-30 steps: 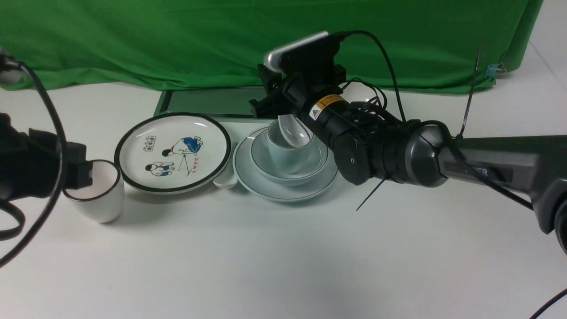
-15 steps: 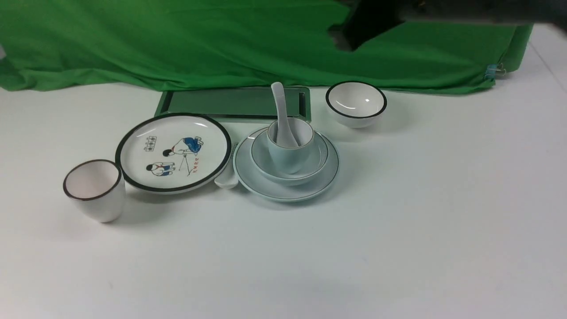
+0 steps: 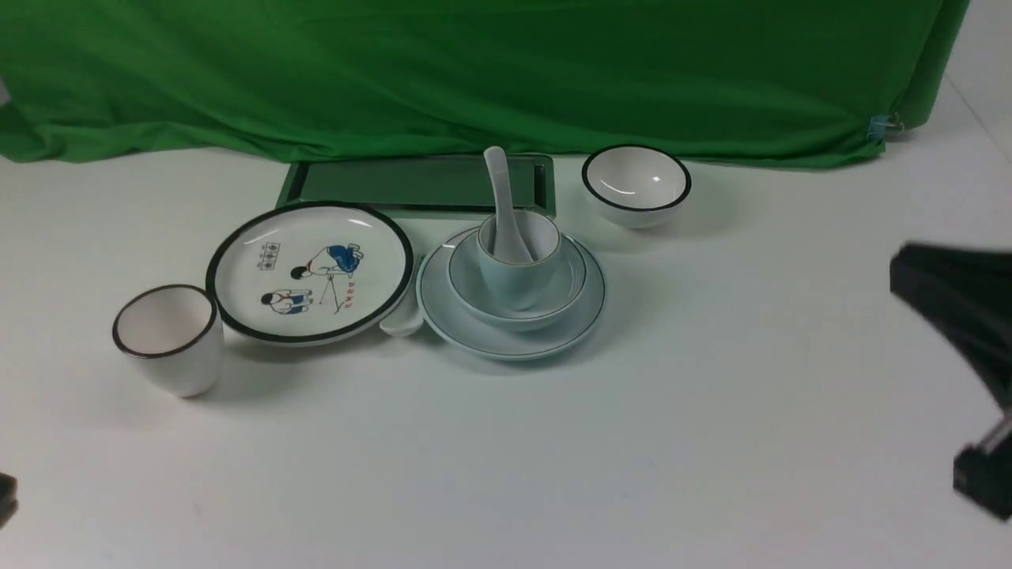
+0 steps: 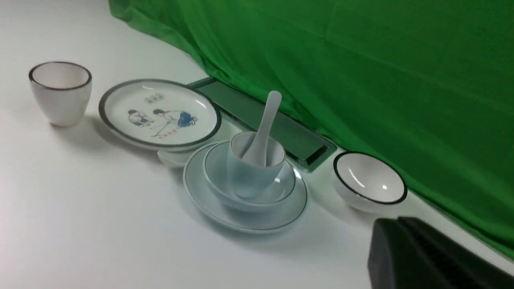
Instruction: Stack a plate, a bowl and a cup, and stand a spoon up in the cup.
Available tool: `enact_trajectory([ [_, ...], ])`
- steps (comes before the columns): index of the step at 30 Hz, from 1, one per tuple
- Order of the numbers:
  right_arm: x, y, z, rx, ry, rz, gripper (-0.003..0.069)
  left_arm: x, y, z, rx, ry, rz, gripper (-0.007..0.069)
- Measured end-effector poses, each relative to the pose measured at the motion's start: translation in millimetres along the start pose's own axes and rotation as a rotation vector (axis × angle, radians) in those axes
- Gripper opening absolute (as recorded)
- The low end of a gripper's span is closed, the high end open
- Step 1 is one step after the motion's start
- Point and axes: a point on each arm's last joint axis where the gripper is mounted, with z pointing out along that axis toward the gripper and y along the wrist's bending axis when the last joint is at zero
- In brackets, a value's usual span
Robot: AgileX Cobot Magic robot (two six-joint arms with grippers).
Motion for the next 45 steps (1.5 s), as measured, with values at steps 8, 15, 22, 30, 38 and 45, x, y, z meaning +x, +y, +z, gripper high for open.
enact_trajectory([
  [8,127.3,38.6,-7.5,-0.016,0.091,0.004,0.002,10.0,-3.5,2.6,0.014,0.043,0.003,-0.0036],
  [15,144.1,38.1,-13.7,0.042,0.138,0.214,0.0008,10.6,-3.6,2.6,0.016,0.049,0.005,-0.0036],
  [22,132.1,16.4,-38.7,0.319,-0.071,0.245,0.0008,11.0,-3.8,2.5,0.017,0.054,0.005,-0.0031],
  [30,143.2,15.7,-63.2,0.526,-0.034,0.239,0.0008,11.3,-3.9,2.7,0.019,0.058,0.007,-0.0031],
  [38,157.4,20.6,-60.7,0.479,0.132,0.282,0.001,11.4,-3.9,2.7,0.019,0.059,0.008,-0.0031],
  [45,157.9,20.6,-60.4,0.477,0.141,0.283,0.0023,11.4,-3.9,2.7,0.019,0.059,0.008,-0.0031],
])
